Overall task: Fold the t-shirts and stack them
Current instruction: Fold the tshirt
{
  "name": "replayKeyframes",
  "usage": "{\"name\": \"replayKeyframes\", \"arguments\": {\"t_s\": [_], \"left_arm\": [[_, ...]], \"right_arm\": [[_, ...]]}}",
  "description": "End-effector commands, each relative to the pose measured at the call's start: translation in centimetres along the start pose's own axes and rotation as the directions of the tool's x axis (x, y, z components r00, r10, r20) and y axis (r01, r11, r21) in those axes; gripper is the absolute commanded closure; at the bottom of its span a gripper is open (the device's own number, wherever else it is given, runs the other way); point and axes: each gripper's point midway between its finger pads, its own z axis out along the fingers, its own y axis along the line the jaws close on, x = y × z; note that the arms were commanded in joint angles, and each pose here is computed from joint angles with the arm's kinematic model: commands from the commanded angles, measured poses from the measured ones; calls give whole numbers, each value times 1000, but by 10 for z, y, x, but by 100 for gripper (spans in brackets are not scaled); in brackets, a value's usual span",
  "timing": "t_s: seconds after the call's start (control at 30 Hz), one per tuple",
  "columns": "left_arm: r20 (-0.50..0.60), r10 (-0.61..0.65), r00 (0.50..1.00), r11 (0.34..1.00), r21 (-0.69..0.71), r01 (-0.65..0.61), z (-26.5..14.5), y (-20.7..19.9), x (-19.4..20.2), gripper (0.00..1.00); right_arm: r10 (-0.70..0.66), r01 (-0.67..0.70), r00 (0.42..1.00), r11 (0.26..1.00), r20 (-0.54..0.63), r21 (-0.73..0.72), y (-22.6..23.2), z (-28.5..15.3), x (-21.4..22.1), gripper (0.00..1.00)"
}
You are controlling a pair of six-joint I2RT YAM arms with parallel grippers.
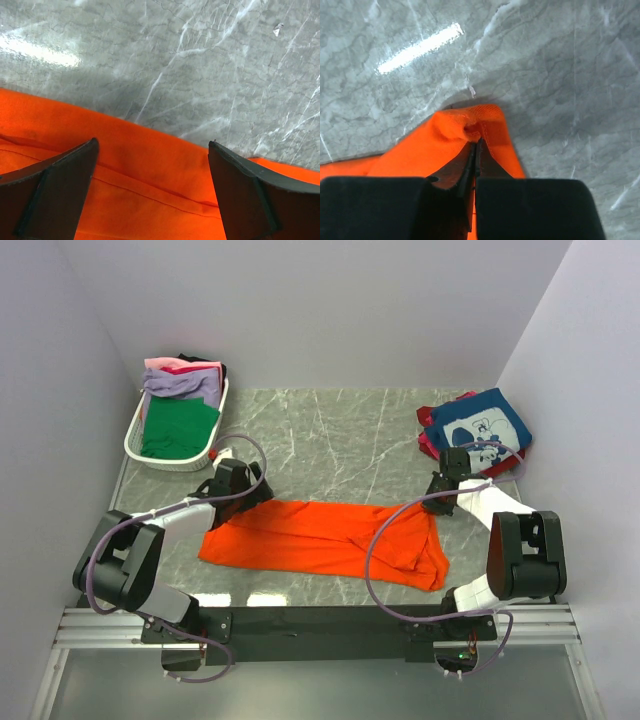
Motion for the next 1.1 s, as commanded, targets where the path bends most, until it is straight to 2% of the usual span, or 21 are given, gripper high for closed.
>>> {"name": "replayKeyframes", "arguments": {"t_s": [0.0, 0.23, 0.7, 0.9, 1.03, 1.07], "left_arm": [[-90, -10, 996, 997, -79, 3, -2, 29, 25, 1], [-73, -21, 997, 996, -84, 15, 8, 28, 10, 1], [-6, 11, 1000, 998, -63, -11, 46, -8, -38, 1], [87, 25, 996, 999, -24, -23, 25, -28, -67, 1], [152, 43, 987, 999, -35, -38, -4, -31, -84, 1], [163, 45, 986, 998, -42, -39, -11, -29, -87, 1]], "right_arm": [[18, -17, 998, 999, 54, -30, 4, 0, -24, 100], [44, -41, 995, 998, 84, -43, 12, 5, -60, 100], [34, -23, 994, 995, 105, -99, 55, 32, -141, 100], [-9, 24, 994, 990, 112, -138, 64, 26, -146, 99], [-33, 62, 988, 978, 148, -199, 72, 4, -145, 67], [-41, 80, 983, 974, 179, -212, 77, -9, -147, 63]]}}
